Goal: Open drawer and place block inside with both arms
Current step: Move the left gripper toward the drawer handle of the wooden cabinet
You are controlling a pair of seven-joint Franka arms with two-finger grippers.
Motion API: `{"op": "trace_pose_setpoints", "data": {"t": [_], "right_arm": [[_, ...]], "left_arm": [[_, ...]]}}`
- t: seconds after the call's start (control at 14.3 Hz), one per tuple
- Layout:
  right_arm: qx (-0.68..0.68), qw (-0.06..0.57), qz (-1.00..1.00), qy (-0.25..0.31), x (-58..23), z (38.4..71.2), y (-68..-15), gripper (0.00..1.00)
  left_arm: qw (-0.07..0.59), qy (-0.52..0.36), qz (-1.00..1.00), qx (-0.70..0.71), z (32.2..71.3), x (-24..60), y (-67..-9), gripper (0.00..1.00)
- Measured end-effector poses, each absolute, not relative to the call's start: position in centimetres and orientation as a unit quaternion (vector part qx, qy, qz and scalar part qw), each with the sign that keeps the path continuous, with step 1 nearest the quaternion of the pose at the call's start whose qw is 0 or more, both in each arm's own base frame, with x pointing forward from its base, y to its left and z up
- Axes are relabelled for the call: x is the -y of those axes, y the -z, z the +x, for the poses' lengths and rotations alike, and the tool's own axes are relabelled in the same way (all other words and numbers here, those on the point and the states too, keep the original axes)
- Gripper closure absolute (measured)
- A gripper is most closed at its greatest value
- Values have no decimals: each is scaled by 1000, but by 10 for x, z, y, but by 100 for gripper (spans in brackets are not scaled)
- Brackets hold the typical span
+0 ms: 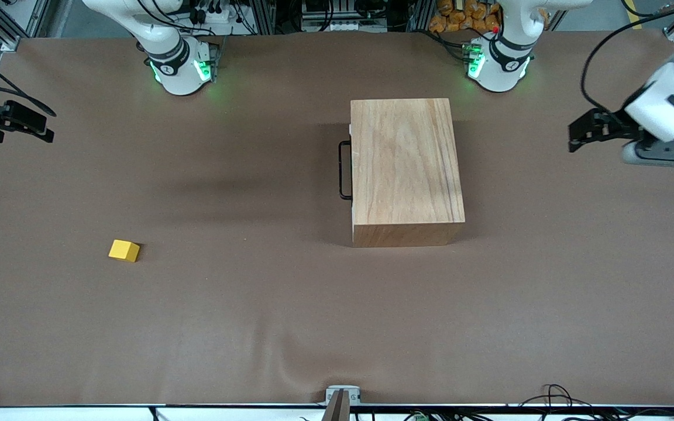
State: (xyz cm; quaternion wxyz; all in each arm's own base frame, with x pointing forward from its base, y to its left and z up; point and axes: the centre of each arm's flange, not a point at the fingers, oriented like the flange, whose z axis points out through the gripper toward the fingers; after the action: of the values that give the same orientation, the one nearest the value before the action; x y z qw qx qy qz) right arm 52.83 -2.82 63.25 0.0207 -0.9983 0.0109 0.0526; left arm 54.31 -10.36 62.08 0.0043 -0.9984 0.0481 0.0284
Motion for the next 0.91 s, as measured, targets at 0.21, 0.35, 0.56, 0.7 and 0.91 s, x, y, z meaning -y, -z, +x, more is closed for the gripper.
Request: {"op": "trace_pose_setpoints", "data": {"t": [0.21,0.35,0.56,0.7,0.91], "right_arm": [[-11,20,-998,-52,28,534,-631,0],[-11,20,-998,-50,28,536,-632,0],[-10,19,-999,-48,27,536,-635,0],[-10,13,-999,-49,29,536,-634,0],[-12,10,-998,-52,31,535,-633,0]], "left_arm": [[9,-47,-998,-37,537,169,-601,0],[10,-60,-997,-36,532,212,-583,0],[3,-71,-997,-26,534,272,-564,0],[-3,-74,-997,-9,536,314,-547,0],[-18,-66,-997,27,529,377,-520,0]]}}
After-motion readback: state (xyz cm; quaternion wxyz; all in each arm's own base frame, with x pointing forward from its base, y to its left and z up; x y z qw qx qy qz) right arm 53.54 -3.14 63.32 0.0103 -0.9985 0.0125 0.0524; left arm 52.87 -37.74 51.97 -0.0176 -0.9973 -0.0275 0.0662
